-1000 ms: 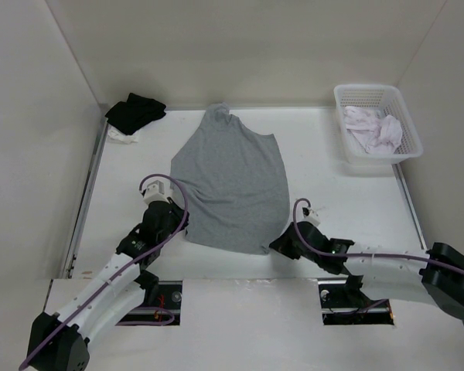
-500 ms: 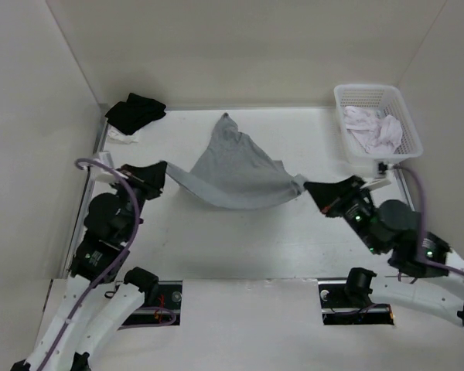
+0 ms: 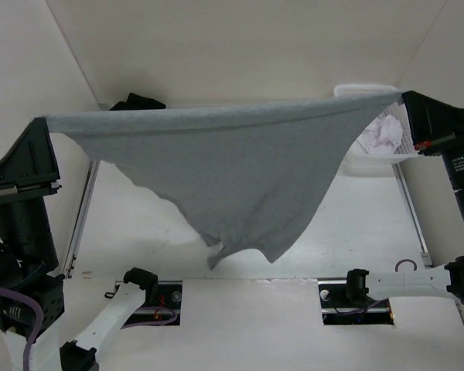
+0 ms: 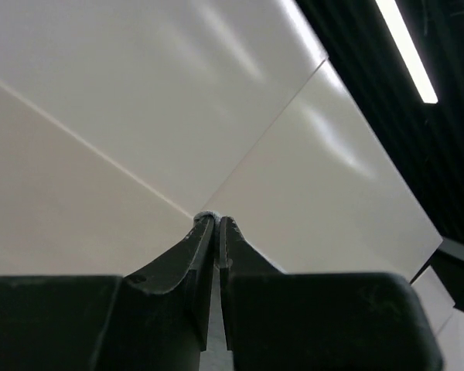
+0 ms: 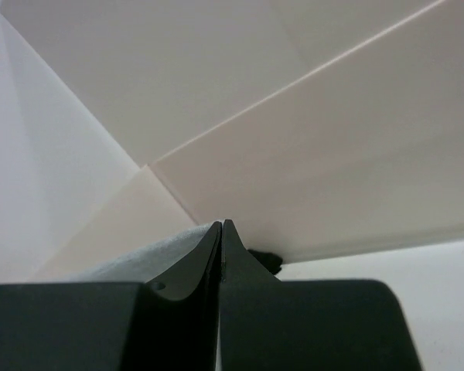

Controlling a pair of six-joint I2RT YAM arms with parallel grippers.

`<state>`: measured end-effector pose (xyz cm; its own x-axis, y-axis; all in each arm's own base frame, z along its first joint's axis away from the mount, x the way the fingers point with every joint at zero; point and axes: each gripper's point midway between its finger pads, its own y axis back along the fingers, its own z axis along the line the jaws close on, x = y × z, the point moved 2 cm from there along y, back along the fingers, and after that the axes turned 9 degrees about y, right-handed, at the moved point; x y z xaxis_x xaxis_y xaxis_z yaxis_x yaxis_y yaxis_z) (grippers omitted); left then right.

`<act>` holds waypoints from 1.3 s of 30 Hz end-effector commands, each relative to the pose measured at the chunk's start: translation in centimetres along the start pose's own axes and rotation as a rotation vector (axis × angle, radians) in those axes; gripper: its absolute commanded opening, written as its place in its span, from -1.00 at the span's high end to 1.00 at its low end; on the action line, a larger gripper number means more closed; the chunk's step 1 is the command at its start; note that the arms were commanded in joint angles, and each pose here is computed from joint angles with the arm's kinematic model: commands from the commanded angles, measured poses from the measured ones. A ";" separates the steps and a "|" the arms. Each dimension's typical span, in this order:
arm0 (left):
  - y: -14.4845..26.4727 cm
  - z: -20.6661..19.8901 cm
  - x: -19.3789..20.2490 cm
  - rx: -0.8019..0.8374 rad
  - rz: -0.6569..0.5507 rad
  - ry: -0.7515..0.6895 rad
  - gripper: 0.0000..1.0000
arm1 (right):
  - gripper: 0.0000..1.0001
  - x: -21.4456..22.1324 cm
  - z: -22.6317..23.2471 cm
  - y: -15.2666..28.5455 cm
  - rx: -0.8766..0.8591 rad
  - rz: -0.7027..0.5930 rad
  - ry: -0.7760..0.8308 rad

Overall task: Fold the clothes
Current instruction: Flatten the tank top out

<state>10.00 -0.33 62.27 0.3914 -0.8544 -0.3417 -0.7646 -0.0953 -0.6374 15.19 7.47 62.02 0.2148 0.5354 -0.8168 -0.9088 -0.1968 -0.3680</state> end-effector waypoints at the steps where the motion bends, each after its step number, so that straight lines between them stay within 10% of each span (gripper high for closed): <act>1: -2.7 0.4 1.5 -0.017 0.007 -0.030 0.95 | 1.00 -0.8 0.4 -1.1 0.040 -0.035 0.133; 14: -6.2 16.5 15.1 -0.328 0.166 -0.116 0.95 | 1.00 14.0 0.5 -9.5 0.005 0.126 0.216; 23: -20.4 18.2 15.8 -0.299 0.144 -0.107 0.95 | 1.00 8.8 -2.1 -23.6 0.014 0.046 0.166; 32: -22.5 13.8 10.2 -0.182 0.056 -0.122 0.95 | 1.00 2.3 -0.1 -21.9 -0.058 -0.080 0.127; 39: -15.7 16.2 11.1 -0.226 0.077 -0.138 0.95 | 1.00 6.0 -1.5 -17.0 -0.044 0.014 0.170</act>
<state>37.25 -0.05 58.28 0.3561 -0.7941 -0.4926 -0.9017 -0.1536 -0.4042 34.06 12.63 63.77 0.2436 0.3901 -0.8880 -0.9106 -0.2232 -0.3479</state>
